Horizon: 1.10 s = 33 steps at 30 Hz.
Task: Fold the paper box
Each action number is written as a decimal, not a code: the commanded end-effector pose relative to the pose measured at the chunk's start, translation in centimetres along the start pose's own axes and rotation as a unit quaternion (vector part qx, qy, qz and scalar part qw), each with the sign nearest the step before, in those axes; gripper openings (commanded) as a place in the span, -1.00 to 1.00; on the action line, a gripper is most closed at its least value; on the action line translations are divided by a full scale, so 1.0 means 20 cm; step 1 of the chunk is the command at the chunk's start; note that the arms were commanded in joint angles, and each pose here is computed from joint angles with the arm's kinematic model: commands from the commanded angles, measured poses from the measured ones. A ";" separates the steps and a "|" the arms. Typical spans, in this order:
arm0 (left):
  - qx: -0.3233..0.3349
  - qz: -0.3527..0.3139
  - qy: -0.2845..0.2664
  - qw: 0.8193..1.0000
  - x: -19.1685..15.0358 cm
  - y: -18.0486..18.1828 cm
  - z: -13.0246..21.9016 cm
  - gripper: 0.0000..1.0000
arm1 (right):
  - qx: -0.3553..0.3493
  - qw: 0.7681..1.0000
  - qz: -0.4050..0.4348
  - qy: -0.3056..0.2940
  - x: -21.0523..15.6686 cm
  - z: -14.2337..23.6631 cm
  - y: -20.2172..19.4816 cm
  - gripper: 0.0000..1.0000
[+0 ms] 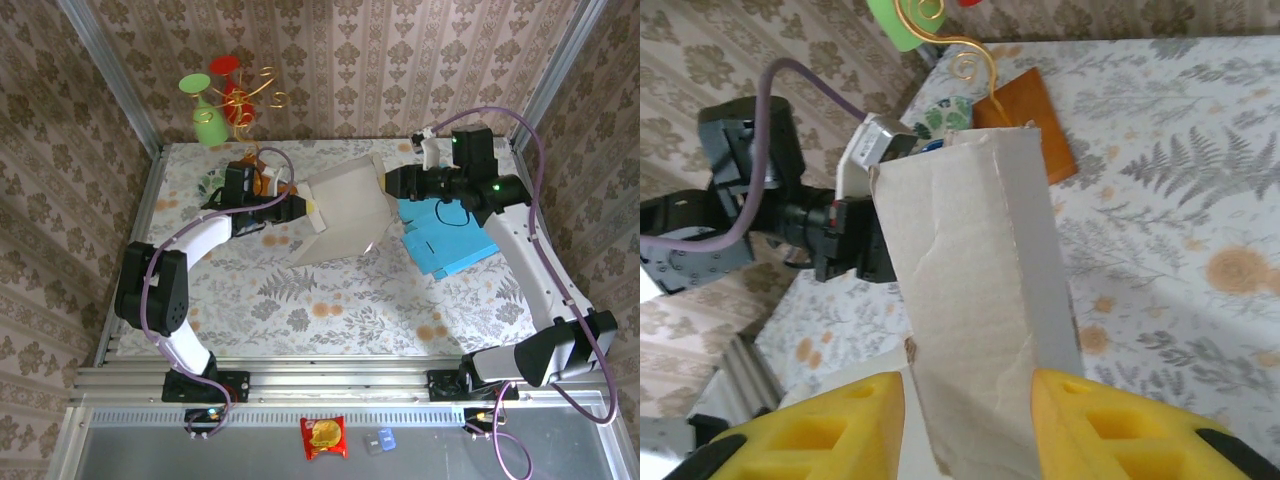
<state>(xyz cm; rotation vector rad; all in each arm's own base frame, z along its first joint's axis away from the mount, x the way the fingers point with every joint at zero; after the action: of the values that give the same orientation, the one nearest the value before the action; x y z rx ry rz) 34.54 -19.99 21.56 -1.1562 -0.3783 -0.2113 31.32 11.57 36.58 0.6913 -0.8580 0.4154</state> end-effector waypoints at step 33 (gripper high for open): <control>-0.019 -0.020 -0.004 1.000 0.02 -0.07 0.04 -1.00 | 0.016 1.000 0.016 0.016 0.04 -0.12 -0.08 -0.03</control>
<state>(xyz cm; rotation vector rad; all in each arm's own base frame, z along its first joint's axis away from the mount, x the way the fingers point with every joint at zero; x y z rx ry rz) 34.56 -20.00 21.61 -1.1577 -0.3816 -0.2133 33.93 11.40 34.74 0.7237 -0.8143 0.4210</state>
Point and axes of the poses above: each hand's point on the last joint's axis, 136 mm out from that joint toward the fingers, its own z axis back along the fingers, its own y axis along the line the jaws close on, x = y × z, the point moved 8 cm from there along z, back along the fingers, and after that the axes turned 8 degrees about z, right-handed, at the moved point
